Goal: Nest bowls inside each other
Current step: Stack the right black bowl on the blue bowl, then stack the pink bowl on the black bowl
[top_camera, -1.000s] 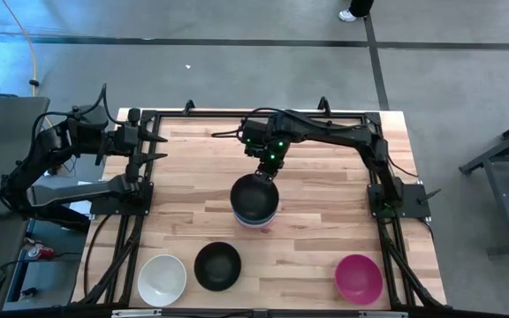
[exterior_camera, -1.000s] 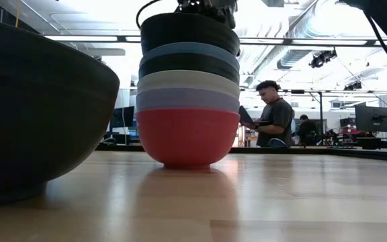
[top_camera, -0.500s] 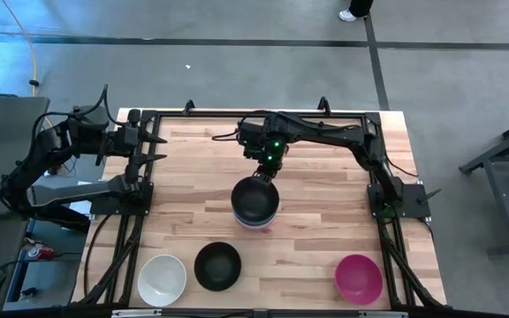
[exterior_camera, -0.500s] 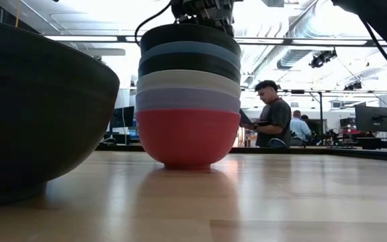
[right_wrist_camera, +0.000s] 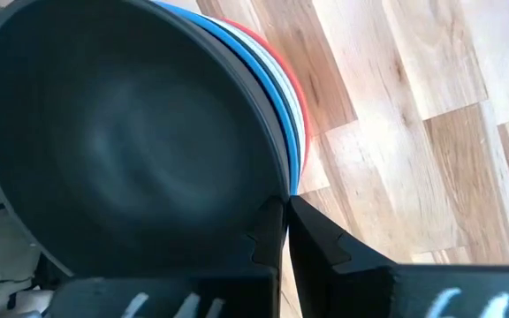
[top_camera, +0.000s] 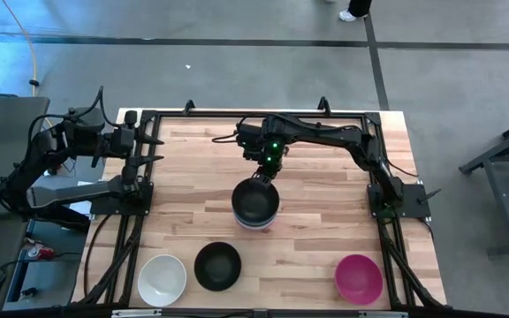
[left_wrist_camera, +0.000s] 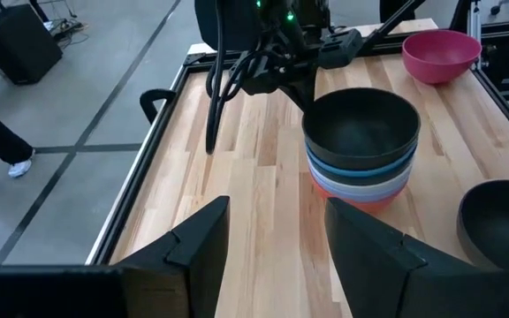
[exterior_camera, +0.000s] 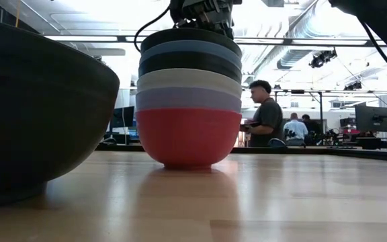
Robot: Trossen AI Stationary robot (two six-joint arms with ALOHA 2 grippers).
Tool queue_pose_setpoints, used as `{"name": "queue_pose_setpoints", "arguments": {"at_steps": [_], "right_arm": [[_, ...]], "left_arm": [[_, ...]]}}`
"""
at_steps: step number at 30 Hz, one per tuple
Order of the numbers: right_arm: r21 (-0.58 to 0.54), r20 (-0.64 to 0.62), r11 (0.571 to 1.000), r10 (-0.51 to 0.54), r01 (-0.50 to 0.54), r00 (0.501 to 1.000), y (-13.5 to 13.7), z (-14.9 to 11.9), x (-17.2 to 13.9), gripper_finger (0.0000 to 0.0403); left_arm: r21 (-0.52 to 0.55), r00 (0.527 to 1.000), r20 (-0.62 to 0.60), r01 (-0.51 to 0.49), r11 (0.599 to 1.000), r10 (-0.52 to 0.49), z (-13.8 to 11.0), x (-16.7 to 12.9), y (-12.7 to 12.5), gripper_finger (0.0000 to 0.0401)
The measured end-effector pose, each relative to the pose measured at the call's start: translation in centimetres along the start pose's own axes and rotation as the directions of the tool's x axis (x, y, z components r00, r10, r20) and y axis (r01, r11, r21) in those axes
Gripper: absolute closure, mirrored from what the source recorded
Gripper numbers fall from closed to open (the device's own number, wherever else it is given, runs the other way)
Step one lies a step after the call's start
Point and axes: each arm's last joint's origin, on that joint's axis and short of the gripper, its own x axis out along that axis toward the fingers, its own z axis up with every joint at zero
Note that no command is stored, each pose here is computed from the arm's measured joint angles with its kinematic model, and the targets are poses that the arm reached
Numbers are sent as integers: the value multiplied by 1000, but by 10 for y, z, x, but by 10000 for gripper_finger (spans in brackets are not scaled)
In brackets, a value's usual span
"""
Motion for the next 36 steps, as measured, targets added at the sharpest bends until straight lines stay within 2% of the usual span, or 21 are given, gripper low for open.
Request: {"name": "queue_pose_setpoints", "arguments": {"at_steps": [9,18,25,30,33,36], "right_arm": [[24,13,1000,16,-17,1000,1,2,0,392],[21,20,999,34,-34,999,1,3,0,304],[22,32,999,35,-36,999,-2,-1,-11,273],[-60,94,997,45,-39,995,0,-9,-31,269],[-173,165,984,64,-35,984,6,-18,-53,269],[-327,235,945,90,-9,968,13,-30,-74,269]], "left_arm": [[1,1000,3,2,1000,-2,-1,-2,-1,227],[-4,1000,-15,7,1000,-7,-3,-2,-1,227],[-7,1000,-25,11,1000,-11,-4,-2,-2,227],[-29,995,-81,50,998,-53,-10,-2,-4,227],[-56,986,-120,109,992,-115,-15,-3,-8,227],[-94,981,-145,119,988,-132,-17,-3,-9,227]]}}
